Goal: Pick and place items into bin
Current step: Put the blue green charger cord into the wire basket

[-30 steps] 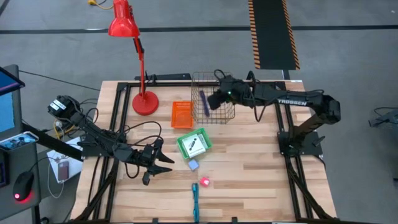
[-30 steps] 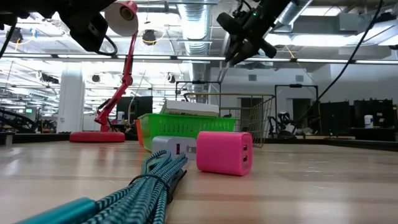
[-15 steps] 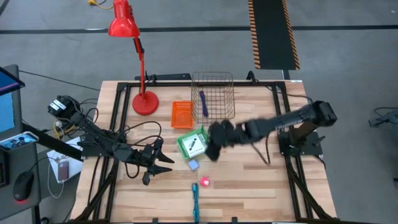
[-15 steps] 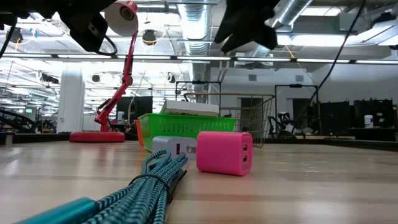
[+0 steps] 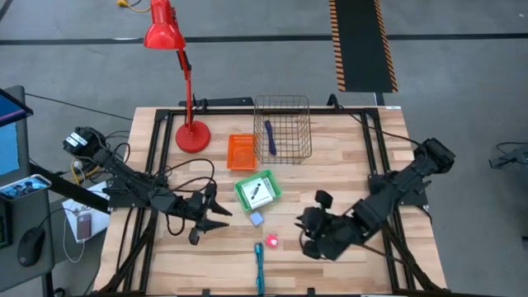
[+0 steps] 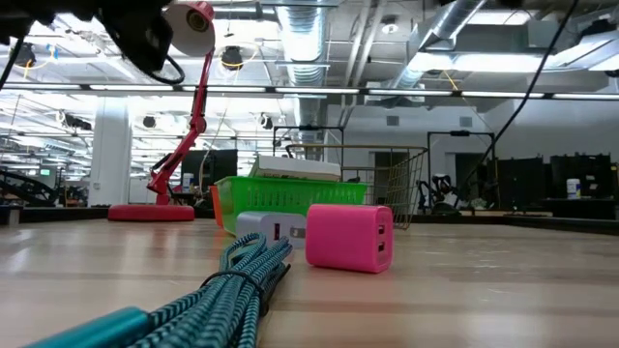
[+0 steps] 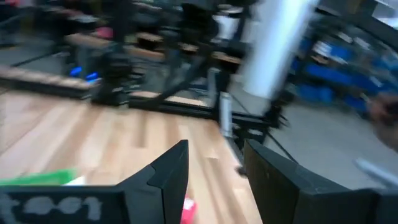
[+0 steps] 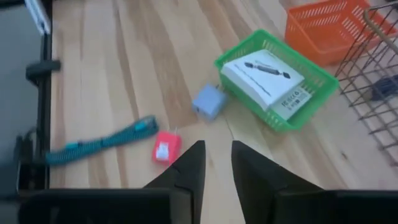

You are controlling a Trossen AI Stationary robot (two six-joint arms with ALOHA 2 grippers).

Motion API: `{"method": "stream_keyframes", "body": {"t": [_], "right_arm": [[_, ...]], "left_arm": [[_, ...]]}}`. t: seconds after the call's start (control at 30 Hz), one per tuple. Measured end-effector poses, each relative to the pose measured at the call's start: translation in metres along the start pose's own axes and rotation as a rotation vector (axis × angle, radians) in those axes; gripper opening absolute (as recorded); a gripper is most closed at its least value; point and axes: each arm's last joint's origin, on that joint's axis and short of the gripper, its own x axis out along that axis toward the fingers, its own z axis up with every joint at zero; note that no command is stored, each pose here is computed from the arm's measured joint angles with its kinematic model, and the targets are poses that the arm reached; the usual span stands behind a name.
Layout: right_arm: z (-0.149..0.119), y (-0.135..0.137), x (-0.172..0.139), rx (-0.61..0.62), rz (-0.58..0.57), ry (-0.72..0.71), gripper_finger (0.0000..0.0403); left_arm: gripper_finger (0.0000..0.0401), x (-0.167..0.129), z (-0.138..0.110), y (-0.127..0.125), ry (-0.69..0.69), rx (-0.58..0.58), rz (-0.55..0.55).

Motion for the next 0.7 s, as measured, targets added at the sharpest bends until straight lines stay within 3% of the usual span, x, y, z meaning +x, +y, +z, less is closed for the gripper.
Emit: {"method": "stream_keyframes", "body": {"t": [0.07, 0.3, 0.53, 0.7], "right_arm": [[-0.005, 0.001, -0.008, -0.034, -0.002, 0.014, 0.0070], [-0.015, -0.010, -0.019, -0.125, -0.064, 0.092, 0.0069], [-0.023, -0.034, -0.021, -0.268, -0.211, 0.251, 0.0069], [-0.025, -0.050, -0.022, -0.291, -0.334, 0.306, 0.0069]], "left_arm": [[0.0144, 0.004, 0.003, -0.006, 0.033, 0.087, -0.059], [0.0144, 0.039, 0.010, -0.030, 0.263, 0.437, -0.080], [0.0144, 0.075, 0.019, -0.054, 0.547, 0.649, -0.123], [0.0144, 0.097, 0.023, -0.065, 0.704, 0.757, -0.116]]}}
